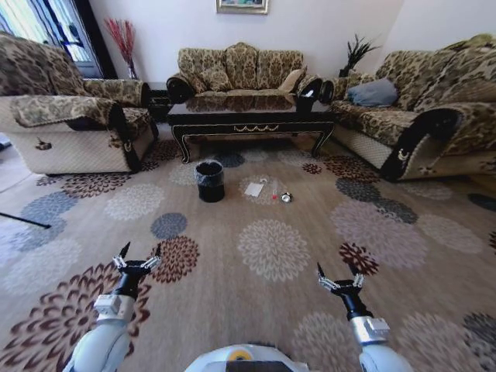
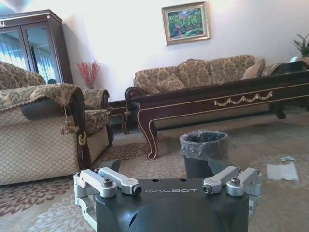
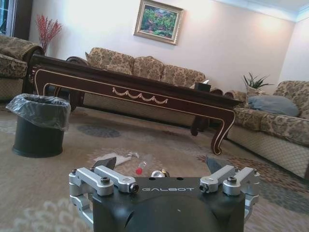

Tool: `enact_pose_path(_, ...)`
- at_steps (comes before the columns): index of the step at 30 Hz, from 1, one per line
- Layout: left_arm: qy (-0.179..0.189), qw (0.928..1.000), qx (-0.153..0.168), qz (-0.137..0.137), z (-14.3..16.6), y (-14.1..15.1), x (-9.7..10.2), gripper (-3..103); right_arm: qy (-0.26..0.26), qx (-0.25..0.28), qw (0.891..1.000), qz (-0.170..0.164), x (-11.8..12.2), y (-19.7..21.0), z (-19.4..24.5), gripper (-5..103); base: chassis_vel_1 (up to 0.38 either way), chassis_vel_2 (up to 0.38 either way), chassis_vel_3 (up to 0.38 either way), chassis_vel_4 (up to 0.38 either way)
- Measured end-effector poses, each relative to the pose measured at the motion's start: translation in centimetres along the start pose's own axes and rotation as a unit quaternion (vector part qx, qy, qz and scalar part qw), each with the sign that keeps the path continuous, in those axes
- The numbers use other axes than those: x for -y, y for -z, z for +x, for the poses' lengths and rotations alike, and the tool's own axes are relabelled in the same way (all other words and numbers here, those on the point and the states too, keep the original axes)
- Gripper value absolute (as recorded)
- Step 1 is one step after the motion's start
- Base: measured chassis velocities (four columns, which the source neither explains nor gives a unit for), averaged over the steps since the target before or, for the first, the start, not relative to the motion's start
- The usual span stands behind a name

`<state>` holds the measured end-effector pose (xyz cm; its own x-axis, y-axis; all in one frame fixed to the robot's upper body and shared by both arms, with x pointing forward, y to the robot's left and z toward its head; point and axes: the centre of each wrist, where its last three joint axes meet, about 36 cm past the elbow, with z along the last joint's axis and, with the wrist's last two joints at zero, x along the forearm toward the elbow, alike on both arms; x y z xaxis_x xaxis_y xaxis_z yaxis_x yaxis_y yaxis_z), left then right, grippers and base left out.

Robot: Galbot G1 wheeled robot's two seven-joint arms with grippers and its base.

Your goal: Move to the front of the table and pick up the trash from the floor, then place it into the trash bin.

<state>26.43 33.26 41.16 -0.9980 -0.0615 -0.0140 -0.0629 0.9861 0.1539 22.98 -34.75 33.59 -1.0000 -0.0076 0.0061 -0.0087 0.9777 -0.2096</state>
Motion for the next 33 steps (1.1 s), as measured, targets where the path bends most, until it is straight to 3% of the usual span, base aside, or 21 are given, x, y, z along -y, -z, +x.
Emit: enact_pose_path(33,0.013,0.9999,-0.002,0.007,-0.16,-0.31,-0.27,100,0.004,0.0,1.0,0.004,-0.32,-0.03,-0.23,100,-0.345,0.345,0.351,-0.346)
